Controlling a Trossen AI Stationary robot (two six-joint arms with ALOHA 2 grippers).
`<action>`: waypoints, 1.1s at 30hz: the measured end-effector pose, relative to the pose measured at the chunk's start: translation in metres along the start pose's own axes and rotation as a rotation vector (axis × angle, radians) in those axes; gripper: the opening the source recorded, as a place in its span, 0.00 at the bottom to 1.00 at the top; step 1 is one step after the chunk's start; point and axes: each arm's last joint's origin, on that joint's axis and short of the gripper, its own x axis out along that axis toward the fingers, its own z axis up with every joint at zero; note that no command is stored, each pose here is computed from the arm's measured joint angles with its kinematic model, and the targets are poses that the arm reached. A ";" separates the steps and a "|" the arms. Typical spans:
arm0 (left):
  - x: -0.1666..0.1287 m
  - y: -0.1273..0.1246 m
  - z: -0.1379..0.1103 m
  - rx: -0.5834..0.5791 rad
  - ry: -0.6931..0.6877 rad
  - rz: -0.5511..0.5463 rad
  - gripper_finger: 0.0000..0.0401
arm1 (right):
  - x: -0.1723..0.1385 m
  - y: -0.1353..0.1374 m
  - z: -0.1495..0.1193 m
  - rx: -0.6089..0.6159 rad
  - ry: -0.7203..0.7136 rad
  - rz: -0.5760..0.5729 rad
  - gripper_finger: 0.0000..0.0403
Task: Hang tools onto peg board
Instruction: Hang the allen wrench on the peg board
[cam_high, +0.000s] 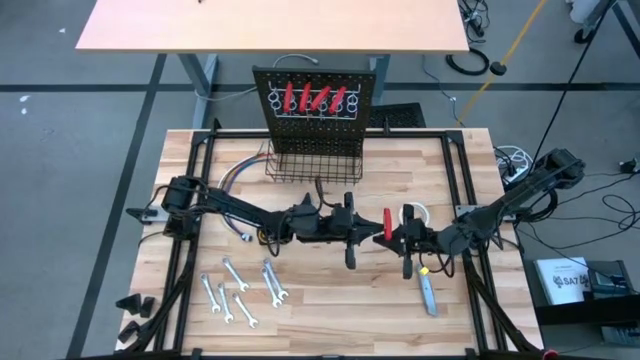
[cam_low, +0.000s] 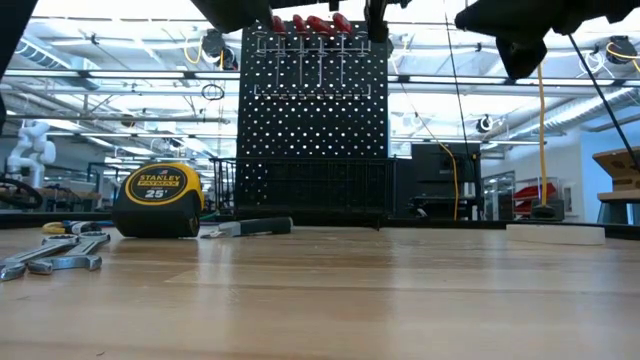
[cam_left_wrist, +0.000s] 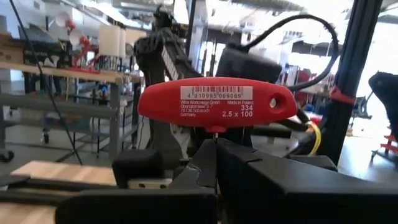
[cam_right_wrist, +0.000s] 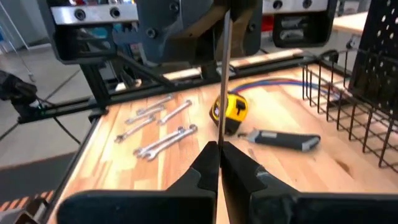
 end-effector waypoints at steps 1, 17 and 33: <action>0.000 0.000 -0.001 0.002 0.015 0.001 0.00 | 0.000 0.000 0.000 0.001 0.008 0.005 0.00; -0.002 0.001 -0.014 -0.033 0.169 0.004 0.00 | 0.000 -0.004 -0.010 0.025 0.103 -0.003 0.00; -0.003 0.000 -0.017 -0.066 0.203 0.001 0.00 | 0.001 -0.006 -0.012 -0.005 0.145 0.029 0.03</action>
